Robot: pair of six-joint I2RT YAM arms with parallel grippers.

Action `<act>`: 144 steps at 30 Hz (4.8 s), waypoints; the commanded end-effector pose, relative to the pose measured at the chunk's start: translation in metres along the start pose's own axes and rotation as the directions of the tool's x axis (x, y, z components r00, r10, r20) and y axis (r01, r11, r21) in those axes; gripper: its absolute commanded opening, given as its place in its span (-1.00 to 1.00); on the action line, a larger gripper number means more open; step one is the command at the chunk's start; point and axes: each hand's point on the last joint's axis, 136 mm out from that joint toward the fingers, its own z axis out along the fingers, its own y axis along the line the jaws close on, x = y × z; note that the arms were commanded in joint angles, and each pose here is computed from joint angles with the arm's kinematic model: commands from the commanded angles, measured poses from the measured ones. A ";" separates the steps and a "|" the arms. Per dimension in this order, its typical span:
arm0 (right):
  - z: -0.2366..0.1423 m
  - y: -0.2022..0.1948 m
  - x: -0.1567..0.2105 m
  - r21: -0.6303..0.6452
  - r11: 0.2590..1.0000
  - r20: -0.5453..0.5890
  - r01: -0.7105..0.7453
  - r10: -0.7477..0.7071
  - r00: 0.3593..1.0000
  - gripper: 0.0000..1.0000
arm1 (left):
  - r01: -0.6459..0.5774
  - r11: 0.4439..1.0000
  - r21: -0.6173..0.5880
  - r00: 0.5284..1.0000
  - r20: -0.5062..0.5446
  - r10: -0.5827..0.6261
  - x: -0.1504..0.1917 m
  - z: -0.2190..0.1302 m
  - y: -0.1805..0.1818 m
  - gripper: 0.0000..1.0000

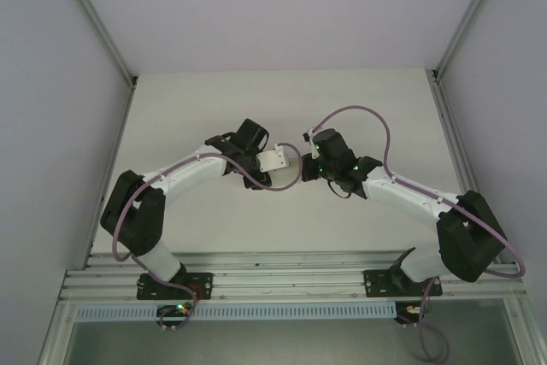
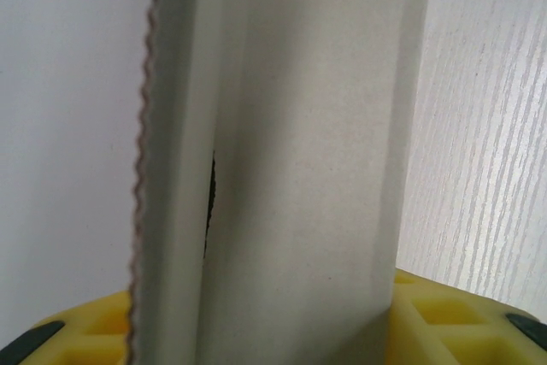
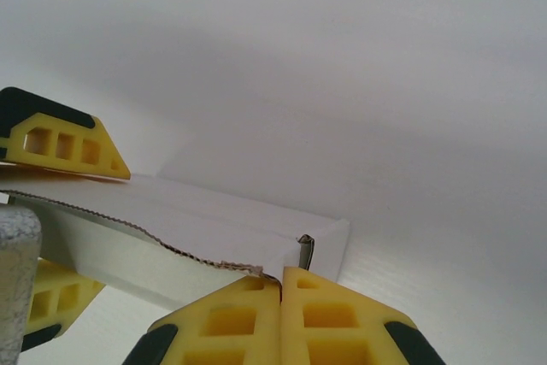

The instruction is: Assemble paper box

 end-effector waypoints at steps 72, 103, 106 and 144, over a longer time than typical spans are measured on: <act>0.009 -0.012 0.030 0.274 0.961 -0.024 0.036 -0.031 0.999 -0.99 | 0.726 0.651 -0.224 0.683 0.124 -0.719 0.028 -0.068 0.017 -0.57; 0.008 -0.008 0.040 0.374 0.926 -0.027 0.041 -0.033 0.999 -1.00 | 0.962 0.213 0.170 0.224 -0.046 -0.974 0.011 -0.050 0.006 -1.00; 0.008 -0.009 0.041 0.375 0.926 -0.026 0.040 -0.033 0.999 -1.00 | 0.961 0.267 0.075 0.269 -0.024 -0.963 0.023 -0.050 0.009 -1.00; -0.019 0.024 0.022 0.190 0.981 0.093 0.046 -0.065 0.994 0.28 | 0.856 0.517 -0.029 0.516 0.127 -0.847 0.020 -0.070 -0.011 -0.03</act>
